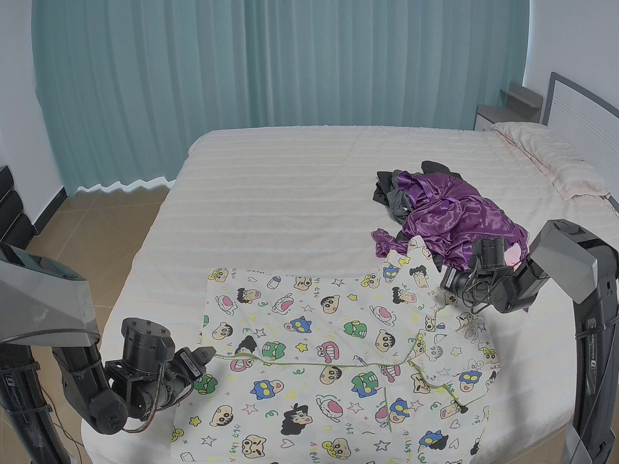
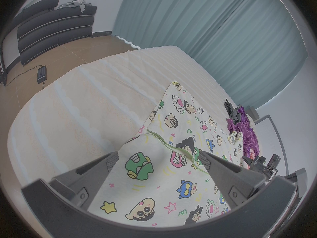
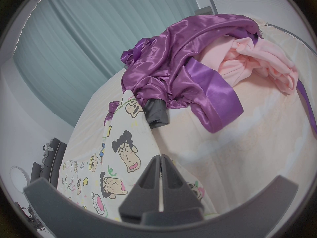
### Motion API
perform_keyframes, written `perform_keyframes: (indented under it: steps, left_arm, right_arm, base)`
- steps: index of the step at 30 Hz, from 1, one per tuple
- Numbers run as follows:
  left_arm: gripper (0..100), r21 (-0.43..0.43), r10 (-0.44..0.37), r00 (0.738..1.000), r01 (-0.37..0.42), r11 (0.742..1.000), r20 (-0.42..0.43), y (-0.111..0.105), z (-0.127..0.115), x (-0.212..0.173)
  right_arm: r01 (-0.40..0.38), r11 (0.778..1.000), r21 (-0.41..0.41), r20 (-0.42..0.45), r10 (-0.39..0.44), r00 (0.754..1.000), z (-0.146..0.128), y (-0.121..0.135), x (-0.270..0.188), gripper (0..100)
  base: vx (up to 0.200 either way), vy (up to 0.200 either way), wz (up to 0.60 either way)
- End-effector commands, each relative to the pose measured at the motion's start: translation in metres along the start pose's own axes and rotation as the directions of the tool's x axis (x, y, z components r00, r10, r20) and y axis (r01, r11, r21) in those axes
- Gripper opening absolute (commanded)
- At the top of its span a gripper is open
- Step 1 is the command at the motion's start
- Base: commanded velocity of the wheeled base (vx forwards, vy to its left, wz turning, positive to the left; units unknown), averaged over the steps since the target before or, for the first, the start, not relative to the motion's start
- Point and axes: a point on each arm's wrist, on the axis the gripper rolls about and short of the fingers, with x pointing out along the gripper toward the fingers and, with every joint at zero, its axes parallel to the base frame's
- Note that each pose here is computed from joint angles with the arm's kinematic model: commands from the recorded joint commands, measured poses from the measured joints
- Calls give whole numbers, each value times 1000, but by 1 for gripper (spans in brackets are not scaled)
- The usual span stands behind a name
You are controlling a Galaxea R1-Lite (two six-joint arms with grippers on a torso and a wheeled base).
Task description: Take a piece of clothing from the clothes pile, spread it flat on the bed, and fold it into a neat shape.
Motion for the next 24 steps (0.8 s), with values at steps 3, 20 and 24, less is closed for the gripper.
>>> perform_keyframes:
  steps: [3, 20, 24]
  left_arm:
    - [100, -1, 2, 1000, -2, 1000, -1, 0, 0, 0]
    - [100, -2, 1, 1000, -1, 1000, -3, 0, 0, 0]
    - [100, -3, 2, 1000, -2, 1000, -4, 1, -1, 0]
  right_arm:
    - [27, 999, 22, 1, -27, 1000, 4, -13, -6, 0]
    - [-84, 995, 46, 19, 83, 996, 9, -10, 3, 100]
    - [-110, 993, 44, 13, 109, 994, 9, -12, 14, 100]
  base:
    - [0, 0, 0]
    - [0, 0, 0]
    - [0, 0, 0]
